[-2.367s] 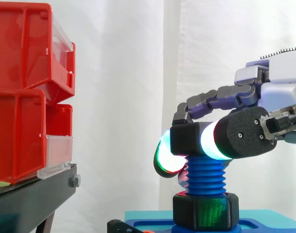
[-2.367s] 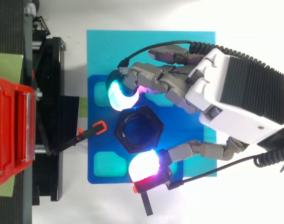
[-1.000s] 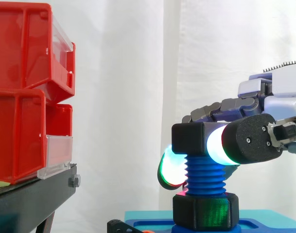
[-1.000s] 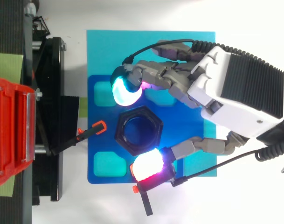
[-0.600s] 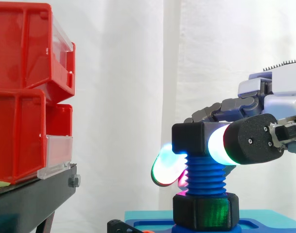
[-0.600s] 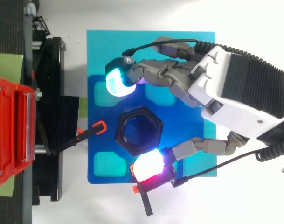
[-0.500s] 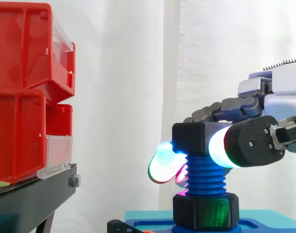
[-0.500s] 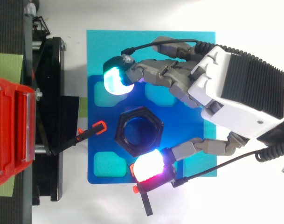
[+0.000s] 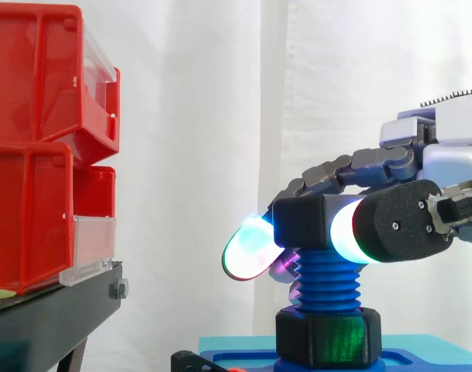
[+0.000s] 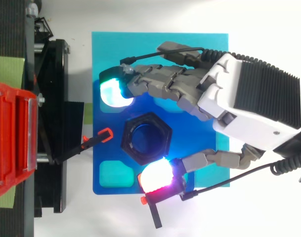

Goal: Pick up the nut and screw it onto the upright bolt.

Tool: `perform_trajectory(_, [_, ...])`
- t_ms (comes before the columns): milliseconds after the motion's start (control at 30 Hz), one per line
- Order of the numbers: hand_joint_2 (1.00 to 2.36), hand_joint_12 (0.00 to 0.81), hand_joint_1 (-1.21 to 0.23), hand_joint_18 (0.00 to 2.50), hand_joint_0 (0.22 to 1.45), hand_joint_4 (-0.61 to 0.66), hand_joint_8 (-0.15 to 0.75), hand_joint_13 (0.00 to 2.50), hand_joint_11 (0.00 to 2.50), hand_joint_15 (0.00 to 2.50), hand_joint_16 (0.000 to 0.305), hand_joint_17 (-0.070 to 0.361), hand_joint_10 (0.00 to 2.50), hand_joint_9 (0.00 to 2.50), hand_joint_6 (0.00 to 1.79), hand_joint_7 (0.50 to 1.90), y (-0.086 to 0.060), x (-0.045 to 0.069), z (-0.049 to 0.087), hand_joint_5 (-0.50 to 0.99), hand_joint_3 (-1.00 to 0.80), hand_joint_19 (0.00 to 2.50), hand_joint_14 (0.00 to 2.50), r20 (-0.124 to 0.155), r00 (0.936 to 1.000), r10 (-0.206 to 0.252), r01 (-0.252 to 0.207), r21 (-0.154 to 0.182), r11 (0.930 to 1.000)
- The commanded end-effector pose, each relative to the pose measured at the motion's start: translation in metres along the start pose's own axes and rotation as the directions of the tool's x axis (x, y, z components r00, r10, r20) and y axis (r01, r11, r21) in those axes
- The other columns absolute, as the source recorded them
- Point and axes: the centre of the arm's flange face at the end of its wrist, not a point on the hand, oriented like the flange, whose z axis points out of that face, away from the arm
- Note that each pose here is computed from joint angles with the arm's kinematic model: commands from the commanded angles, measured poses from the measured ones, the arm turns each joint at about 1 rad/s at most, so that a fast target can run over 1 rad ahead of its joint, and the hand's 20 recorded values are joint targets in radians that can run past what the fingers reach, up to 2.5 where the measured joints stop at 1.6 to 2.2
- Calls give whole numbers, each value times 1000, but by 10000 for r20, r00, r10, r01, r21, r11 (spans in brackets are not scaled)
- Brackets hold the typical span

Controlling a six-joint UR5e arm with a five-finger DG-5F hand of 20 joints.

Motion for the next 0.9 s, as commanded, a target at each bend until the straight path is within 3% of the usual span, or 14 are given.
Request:
perform_trajectory(0, [1000,461,-707,343,374,165,310,551,0,0,103,232,0,411,500,528,3,-6,-1,-276,-500,0,0,15,10000,4,-4,-12,10000])
perform_trajectory(200, [1000,469,-703,332,358,146,303,504,0,0,105,236,0,351,500,517,10,-20,-3,-286,-500,0,0,152,9999,76,-75,-79,9999])
perform_trajectory(400, [1000,472,-683,293,349,143,300,475,0,0,107,241,0,317,500,519,10,-20,-3,-287,-500,0,0,123,9999,44,-43,-79,10000])
perform_trajectory(533, [1000,473,-651,288,349,167,306,472,0,0,106,239,0,318,500,551,18,-27,1,-272,-500,0,0,210,9998,52,-49,-132,9999])
perform_trajectory(833, [1000,475,-515,261,365,212,327,481,0,0,105,235,0,350,502,700,21,-25,1,-215,-500,0,0,274,9996,-44,50,-220,9997])
perform_trajectory(867, [1000,477,-495,167,363,210,327,472,0,0,105,237,0,338,502,711,21,-25,1,-213,-500,0,0,274,9996,-44,50,-220,9997])
